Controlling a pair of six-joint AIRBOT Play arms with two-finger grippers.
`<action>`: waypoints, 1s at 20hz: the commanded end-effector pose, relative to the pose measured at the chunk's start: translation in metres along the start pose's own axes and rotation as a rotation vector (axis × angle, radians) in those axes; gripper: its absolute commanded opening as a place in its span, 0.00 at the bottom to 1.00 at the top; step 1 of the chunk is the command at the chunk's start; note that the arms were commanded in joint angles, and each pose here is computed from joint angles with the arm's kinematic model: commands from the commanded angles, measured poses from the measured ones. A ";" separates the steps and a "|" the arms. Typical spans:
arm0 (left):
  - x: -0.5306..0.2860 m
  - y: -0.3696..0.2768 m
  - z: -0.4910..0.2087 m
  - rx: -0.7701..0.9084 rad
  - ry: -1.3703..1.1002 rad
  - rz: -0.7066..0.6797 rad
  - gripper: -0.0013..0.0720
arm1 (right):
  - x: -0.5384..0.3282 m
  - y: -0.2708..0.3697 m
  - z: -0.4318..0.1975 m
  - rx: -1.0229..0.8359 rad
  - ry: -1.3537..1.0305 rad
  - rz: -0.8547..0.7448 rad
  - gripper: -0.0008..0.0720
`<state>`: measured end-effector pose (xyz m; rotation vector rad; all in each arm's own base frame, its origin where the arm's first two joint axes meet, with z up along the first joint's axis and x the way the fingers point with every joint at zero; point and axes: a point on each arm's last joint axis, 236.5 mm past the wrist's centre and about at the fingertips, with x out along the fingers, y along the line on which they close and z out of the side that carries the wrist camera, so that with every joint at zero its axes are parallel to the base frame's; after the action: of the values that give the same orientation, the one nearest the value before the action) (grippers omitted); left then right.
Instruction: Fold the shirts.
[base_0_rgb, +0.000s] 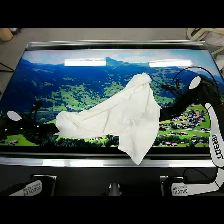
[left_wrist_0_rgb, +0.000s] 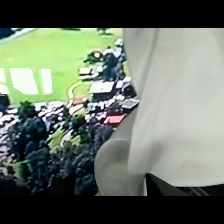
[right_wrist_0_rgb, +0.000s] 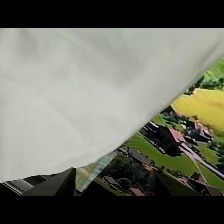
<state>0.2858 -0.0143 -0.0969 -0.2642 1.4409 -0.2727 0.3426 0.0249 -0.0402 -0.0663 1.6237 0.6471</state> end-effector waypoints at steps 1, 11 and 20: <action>0.013 -0.011 0.005 0.025 -0.002 -0.012 0.69 | 0.001 0.002 -0.002 0.000 0.009 0.008 0.67; 0.008 -0.024 0.004 0.074 0.022 -0.023 0.05 | 0.057 0.036 -0.030 0.071 -0.051 0.122 0.77; -0.023 -0.060 0.015 0.068 -0.072 -0.116 0.05 | 0.077 0.034 -0.015 0.190 -0.142 0.134 0.52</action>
<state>0.2921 -0.0497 -0.0690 -0.2382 1.3896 -0.3765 0.2894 0.0615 -0.0998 0.1477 1.6054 0.6134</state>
